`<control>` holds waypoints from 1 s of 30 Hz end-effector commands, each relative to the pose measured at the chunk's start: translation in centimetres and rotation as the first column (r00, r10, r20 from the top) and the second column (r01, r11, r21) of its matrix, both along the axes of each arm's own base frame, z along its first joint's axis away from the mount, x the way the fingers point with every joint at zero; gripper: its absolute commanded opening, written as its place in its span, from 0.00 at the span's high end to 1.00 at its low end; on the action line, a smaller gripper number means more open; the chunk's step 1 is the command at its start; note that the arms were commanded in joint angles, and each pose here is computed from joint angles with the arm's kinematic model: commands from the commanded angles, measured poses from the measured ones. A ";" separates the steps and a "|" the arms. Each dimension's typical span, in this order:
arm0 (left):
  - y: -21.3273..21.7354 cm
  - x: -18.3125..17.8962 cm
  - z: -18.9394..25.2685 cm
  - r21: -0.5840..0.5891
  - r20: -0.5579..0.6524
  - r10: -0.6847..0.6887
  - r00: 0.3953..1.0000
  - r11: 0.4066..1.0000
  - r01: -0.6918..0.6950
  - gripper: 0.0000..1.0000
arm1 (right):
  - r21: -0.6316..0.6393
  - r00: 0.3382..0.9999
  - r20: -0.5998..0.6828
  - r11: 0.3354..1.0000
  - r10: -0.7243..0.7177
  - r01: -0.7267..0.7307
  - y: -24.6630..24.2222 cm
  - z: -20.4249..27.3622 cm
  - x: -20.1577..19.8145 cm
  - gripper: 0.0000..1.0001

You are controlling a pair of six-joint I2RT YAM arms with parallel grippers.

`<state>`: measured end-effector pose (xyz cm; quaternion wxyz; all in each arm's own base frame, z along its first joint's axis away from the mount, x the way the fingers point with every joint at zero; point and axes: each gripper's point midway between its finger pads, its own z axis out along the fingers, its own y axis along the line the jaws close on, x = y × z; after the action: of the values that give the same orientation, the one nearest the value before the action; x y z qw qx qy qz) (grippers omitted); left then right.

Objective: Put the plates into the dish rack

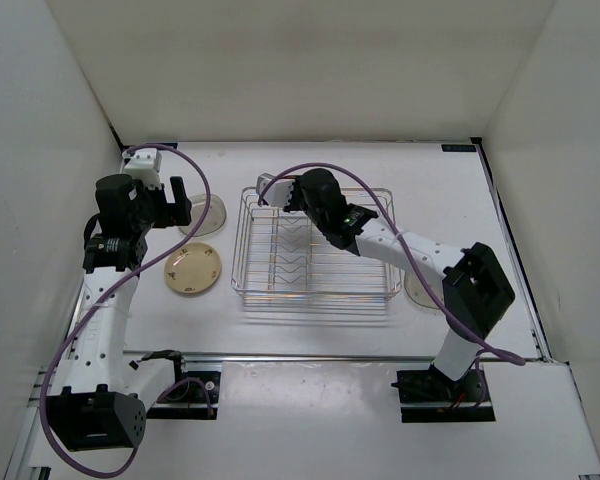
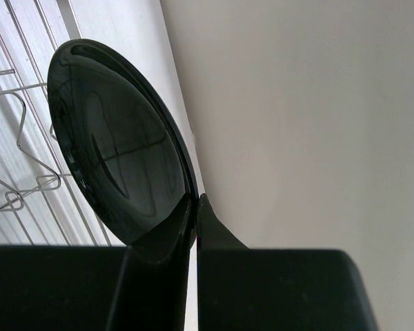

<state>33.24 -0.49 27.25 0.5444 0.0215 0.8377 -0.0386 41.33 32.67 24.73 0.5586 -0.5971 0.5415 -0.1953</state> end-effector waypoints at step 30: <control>0.5 0.1 0.9 0.001 0.029 0.028 0.999 1.000 -0.028 0.00 | 0.118 0.996 -0.065 0.992 0.056 -0.048 1.7 -0.1 1.8 1.00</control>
<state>33.25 -0.43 27.23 0.5441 0.0206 0.8379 -0.0373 42.27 33.24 21.81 0.5412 -0.6071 0.5620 -0.1503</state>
